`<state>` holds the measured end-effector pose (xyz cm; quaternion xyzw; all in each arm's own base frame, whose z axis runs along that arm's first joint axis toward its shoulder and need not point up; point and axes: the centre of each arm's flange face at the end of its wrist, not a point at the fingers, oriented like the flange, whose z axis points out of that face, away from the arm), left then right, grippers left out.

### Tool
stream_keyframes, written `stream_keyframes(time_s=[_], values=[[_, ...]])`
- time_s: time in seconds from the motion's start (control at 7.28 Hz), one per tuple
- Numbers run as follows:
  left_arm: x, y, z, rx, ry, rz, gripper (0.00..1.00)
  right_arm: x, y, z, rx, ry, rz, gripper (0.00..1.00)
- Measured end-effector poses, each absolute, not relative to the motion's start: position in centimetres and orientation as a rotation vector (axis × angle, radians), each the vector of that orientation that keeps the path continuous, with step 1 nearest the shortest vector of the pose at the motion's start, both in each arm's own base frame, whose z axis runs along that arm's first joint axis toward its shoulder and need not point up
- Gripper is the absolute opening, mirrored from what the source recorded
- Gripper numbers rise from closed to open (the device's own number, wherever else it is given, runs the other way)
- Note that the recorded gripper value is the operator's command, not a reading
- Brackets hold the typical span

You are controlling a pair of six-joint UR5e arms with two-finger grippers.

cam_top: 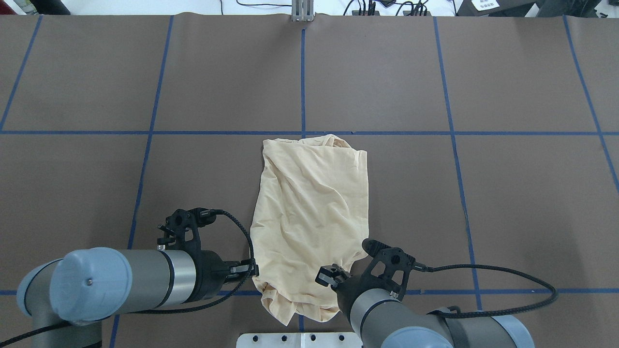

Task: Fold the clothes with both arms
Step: 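Grasp the near shirt end with both grippers and fold it away from the robot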

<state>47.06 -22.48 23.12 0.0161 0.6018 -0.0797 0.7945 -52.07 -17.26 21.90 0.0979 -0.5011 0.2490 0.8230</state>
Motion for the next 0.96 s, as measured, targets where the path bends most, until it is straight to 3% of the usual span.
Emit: stream_keyframes(time_s=[0.41,0.96], values=[[47.8,-22.9,20.6,0.033,1.252,-0.178,0.00,-51.4,-19.0,21.6,0.233,-1.060,0.553,0.00],[48.1,-31.2,19.0,0.168,1.219,-0.236,0.00,-50.5,-27.2,22.8,0.281,-0.991,0.621,0.00]])
